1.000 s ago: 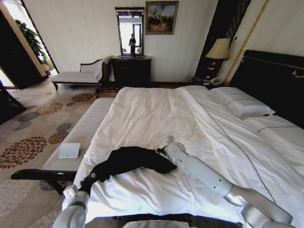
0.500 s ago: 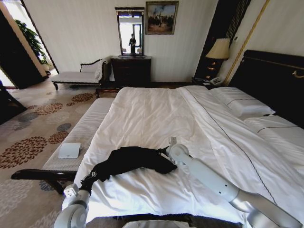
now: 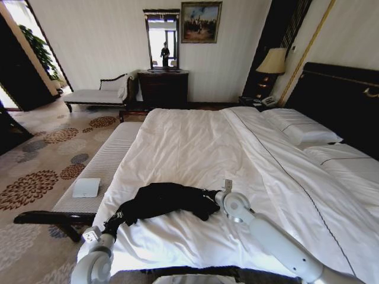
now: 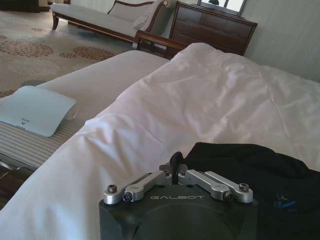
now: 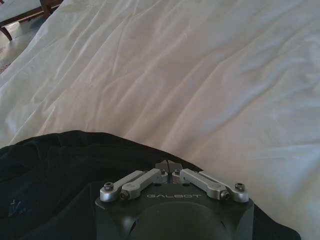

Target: Fold the clothes on the bed.

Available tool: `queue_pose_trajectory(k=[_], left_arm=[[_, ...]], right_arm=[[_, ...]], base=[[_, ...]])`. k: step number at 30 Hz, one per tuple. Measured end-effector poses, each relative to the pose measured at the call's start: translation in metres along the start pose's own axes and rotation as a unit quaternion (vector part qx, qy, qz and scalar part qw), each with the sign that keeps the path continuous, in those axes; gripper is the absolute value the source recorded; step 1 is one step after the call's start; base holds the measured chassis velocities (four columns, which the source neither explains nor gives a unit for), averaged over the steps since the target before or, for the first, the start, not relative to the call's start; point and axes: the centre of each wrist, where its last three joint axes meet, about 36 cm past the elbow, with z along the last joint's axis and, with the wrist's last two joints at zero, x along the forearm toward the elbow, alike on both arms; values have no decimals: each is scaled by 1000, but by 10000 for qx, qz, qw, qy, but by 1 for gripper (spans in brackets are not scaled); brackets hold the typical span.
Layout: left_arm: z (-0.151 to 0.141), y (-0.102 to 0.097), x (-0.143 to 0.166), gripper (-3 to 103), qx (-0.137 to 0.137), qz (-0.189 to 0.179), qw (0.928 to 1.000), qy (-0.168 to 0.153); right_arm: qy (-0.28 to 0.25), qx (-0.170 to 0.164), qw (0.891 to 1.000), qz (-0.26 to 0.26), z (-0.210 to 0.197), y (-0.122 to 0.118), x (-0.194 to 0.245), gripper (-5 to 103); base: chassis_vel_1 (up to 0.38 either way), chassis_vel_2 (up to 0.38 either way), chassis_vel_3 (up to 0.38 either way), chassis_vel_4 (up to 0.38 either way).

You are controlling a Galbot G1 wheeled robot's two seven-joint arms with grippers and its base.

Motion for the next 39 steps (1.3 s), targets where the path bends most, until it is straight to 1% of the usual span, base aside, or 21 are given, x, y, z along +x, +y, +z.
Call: queue_pose_trajectory(k=[4,7,9,10,11,14,15,16,17,20,22,26,28,29,30,31,32,33,36,39], left_arm=[[-1,3,1,0,-51,-29,10000,-3],[-2,5,2,0,-74,-38,10000,-5],[-2,6,2,0,-85,-41,10000,-9],[-2,6,1,0,-86,-46,10000,-7],[-2,6,1,0,-86,-46,10000,-7],[0,7,0,0,-90,-58,9999,6],[0,7,0,0,-90,-60,9999,9],[1,7,0,0,-93,-65,9999,16],[1,7,0,0,-93,-65,9999,16],[2,8,-1,0,-99,-77,9999,24],[3,8,-1,0,-101,-85,9999,28],[4,8,-1,0,-106,-105,9999,35],[5,8,-1,0,-108,-110,9999,37],[5,8,0,0,-107,-113,9999,38],[5,8,0,0,-105,-115,9999,39],[5,9,0,0,-104,-120,9999,39],[5,9,0,0,-104,-120,9999,39],[6,9,0,0,-103,-123,9999,37],[6,9,0,0,-98,-130,9999,38],[8,9,0,0,-88,-142,9999,45]], right_arm=[[-79,-10,10000,-30,3,0,-4,0],[-134,-62,9999,-64,-3,-1,-3,-1],[-126,-163,9997,-121,-12,-1,0,9],[-34,-201,9997,-116,-18,0,2,15],[-34,-201,9997,-116,-18,0,2,15],[275,-282,9992,-83,-32,1,7,31],[314,-285,9991,-82,-34,1,7,31],[457,-286,9985,-68,-39,2,8,37],[457,-286,9985,-68,-39,2,8,37],[723,-308,9969,-32,-50,5,9,52],[752,-293,9967,-36,-52,6,8,52],[791,-186,9967,12,-59,8,1,74],[800,-138,9967,46,-59,9,0,74],[815,-80,9966,82,-58,9,-1,85],[830,-49,9965,98,-58,10,-1,85],[866,0,9962,119,-57,10,-2,90],[866,0,9962,119,-57,10,-2,90],[892,34,9959,134,-56,11,-3,95],[913,67,9957,164,-55,11,-6,99],[920,60,9955,199,-57,11,-11,83]], base=[[0,0,0,0],[0,0,0,0],[0,0,0,0],[0,0,0,0],[0,0,0,0],[0,0,0,0],[0,0,0,0],[0,0,0,0],[0,0,0,0],[0,0,0,0],[0,0,0,0],[0,0,0,0],[0,0,0,0],[0,0,0,0],[0,0,0,0],[0,0,0,0],[0,0,0,0],[0,0,0,0],[0,0,0,0],[0,0,0,0]])
